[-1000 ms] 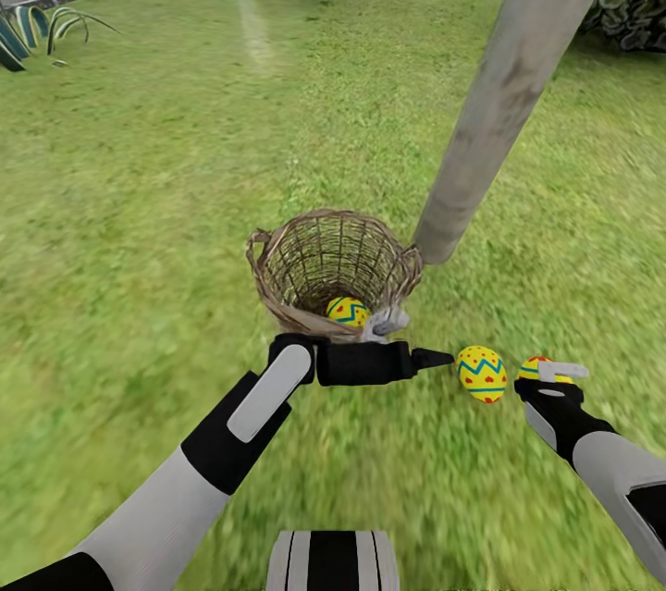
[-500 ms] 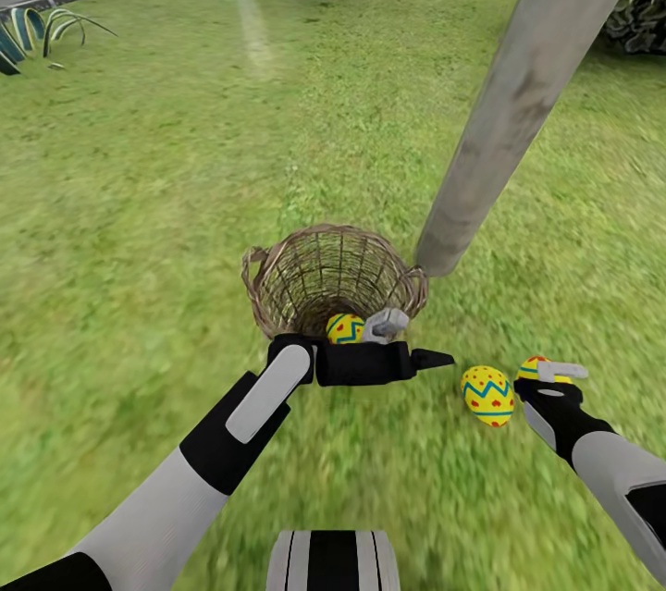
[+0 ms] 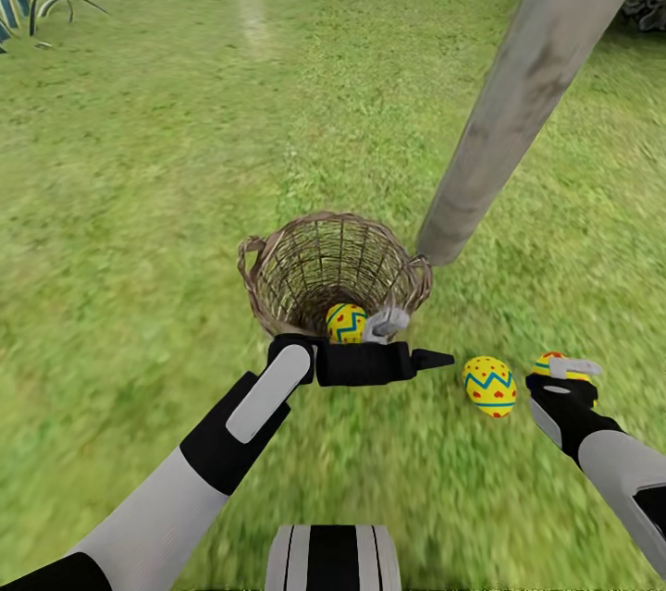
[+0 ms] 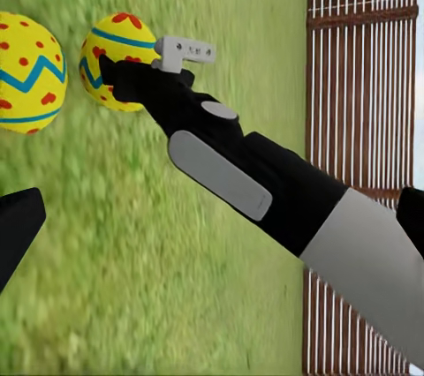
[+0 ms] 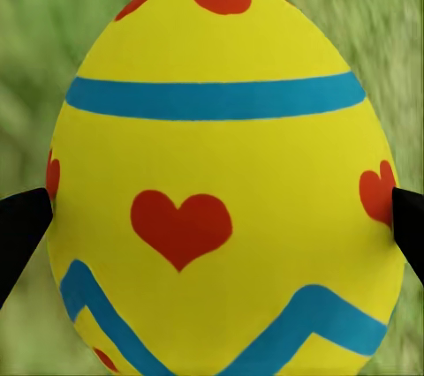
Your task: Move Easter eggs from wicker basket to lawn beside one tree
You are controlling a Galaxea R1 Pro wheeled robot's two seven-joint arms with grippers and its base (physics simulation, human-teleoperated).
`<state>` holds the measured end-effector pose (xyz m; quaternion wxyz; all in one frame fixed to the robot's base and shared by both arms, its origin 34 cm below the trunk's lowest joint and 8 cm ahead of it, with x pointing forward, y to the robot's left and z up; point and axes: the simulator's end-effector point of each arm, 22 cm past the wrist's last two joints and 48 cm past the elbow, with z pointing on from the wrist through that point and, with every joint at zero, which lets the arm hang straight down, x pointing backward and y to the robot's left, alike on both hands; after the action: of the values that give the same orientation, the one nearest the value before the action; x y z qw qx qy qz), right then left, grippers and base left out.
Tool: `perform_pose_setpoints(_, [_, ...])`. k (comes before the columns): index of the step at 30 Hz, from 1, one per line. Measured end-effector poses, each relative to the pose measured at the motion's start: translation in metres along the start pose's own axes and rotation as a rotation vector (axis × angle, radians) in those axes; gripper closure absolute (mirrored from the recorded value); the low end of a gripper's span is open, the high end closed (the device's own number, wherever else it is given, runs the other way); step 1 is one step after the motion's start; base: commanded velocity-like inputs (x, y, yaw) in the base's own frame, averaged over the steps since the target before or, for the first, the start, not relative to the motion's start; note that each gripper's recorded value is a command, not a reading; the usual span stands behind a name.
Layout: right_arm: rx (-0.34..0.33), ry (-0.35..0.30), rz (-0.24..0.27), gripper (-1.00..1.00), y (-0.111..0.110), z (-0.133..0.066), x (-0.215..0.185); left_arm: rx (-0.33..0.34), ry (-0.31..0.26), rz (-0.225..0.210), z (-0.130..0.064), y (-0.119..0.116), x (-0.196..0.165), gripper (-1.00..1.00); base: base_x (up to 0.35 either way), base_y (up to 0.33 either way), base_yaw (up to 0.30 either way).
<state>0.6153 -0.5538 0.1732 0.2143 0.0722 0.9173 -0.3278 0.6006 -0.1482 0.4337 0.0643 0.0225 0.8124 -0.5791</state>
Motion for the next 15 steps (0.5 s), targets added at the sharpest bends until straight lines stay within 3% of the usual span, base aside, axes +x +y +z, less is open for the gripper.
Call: perform_pose_setpoints(15, [-0.012, 0.031, -0.041, 1.0, 0.02, 0.014, 0.026, -0.001, 0.031, -0.052, 0.013, 0.029, 0.014, -1.0, 0.0, 0.0, 0.0])
